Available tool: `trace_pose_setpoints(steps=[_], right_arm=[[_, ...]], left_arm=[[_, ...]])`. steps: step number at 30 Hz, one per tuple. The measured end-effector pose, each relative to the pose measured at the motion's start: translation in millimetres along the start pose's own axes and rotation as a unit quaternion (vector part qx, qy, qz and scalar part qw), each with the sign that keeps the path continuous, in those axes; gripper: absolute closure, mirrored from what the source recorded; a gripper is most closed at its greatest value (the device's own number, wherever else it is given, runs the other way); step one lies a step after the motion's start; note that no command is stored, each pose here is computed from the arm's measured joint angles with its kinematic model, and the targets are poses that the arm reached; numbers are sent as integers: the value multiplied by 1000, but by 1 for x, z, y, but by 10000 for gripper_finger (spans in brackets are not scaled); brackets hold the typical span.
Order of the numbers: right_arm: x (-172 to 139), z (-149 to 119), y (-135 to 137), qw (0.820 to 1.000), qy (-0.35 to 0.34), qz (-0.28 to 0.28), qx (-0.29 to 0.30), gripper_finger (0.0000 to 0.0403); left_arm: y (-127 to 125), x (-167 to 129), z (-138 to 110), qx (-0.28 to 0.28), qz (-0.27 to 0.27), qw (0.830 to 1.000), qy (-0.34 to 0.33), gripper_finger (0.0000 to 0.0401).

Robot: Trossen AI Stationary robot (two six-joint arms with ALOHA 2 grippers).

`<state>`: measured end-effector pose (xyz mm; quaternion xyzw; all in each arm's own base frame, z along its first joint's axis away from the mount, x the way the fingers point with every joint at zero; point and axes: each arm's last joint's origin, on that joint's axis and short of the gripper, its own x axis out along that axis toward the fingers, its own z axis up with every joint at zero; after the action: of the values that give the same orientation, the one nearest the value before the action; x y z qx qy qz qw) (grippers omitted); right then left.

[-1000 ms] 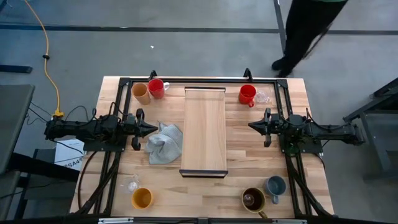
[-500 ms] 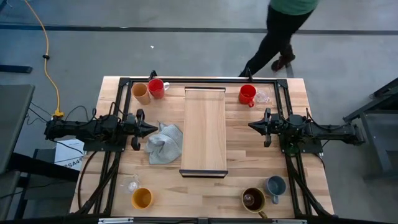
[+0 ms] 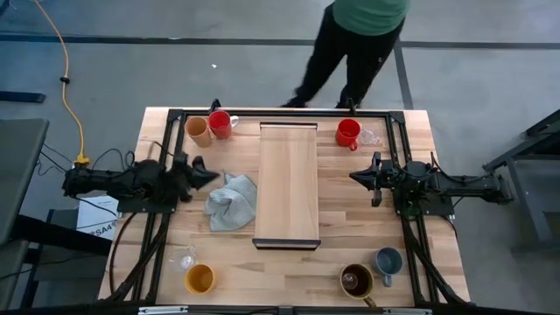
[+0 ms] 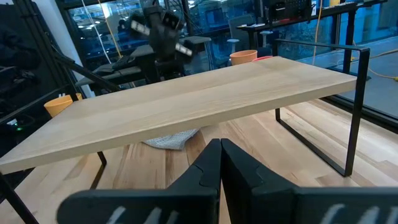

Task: Stack small to large cups/mugs on shelf
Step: Put the orange cup on the shelf

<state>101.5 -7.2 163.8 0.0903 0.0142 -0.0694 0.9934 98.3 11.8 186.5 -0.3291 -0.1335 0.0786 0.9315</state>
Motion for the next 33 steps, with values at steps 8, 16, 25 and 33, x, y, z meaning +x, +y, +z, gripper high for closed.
trace_pose_setpoints(steps=[8, 16, 25, 33], right_arm=[[0, 0, 0, 1000, 0, 0, 0, 402], [0, 0, 0, 1000, 0, 0, 0, 402], [0, 0, -1, 1000, -4, -17, 0, 402], [-7, 35, 9, 948, -151, 123, 253, 402]], left_arm=[[-48, 29, 64, 87, 113, 989, -43, 401], [-121, 79, 138, 208, 83, 974, 11, 401], [-144, 81, 167, 199, 112, 973, 41, 401], [-147, 64, 176, 185, 100, 977, 17, 401]])
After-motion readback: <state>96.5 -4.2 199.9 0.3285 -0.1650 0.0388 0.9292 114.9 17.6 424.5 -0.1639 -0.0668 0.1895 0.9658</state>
